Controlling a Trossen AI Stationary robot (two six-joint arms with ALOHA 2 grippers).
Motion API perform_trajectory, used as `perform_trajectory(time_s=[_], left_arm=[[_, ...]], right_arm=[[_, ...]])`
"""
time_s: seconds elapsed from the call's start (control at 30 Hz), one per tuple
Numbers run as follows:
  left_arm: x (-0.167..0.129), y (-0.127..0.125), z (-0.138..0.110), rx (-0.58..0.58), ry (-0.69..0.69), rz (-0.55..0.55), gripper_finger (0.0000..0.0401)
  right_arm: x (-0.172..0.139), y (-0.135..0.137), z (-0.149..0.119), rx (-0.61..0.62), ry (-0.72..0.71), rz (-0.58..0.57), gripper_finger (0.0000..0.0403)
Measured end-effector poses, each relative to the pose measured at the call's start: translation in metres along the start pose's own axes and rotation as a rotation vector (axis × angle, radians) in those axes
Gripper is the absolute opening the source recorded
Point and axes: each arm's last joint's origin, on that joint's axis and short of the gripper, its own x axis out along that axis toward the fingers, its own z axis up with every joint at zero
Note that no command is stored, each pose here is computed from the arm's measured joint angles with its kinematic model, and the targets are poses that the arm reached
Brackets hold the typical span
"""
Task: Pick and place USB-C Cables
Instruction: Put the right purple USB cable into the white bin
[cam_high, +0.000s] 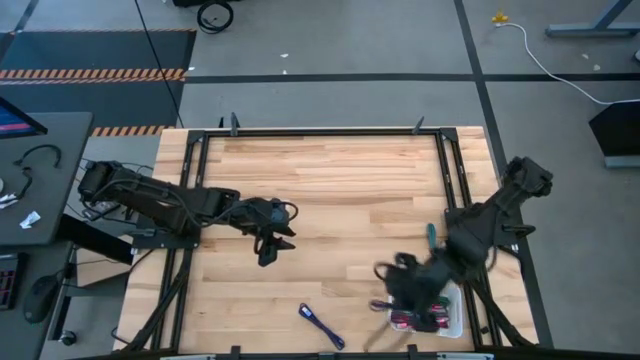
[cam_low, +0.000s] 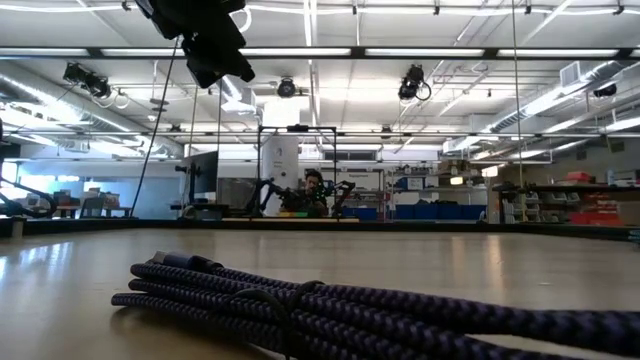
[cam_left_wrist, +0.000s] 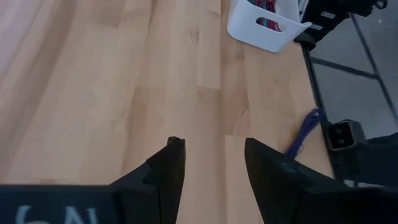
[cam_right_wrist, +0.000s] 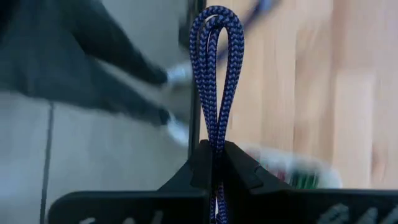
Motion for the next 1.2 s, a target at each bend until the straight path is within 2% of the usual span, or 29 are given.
perform_trajectory(time_s=[0.2,0.37,0.6,0.73,0.93,1.2], left_arm=[[0.0,0.008,0.003,-0.005,-0.012,0.032,0.0172],[0.0,0.009,0.003,-0.009,-0.016,0.034,0.0172],[0.0,0.009,0.003,-0.009,-0.016,0.034,0.0172],[0.0,0.009,0.003,-0.009,-0.015,0.034,0.0172],[0.0,0.009,0.003,-0.01,-0.014,0.034,0.0172],[0.0,0.009,0.003,-0.036,-0.014,0.034,0.0172]], right_arm=[[0.032,0.003,-0.059,0.122,0.194,-0.11,0.0017],[0.06,-0.01,-0.093,0.199,0.257,-0.162,0.0018],[0.089,-0.044,-0.111,0.274,0.282,-0.215,0.0019],[0.099,-0.058,-0.118,0.265,0.307,-0.209,0.0019],[0.106,-0.064,-0.124,0.193,0.322,-0.196,0.002],[0.115,-0.07,-0.129,0.207,0.281,-0.145,0.0045]])
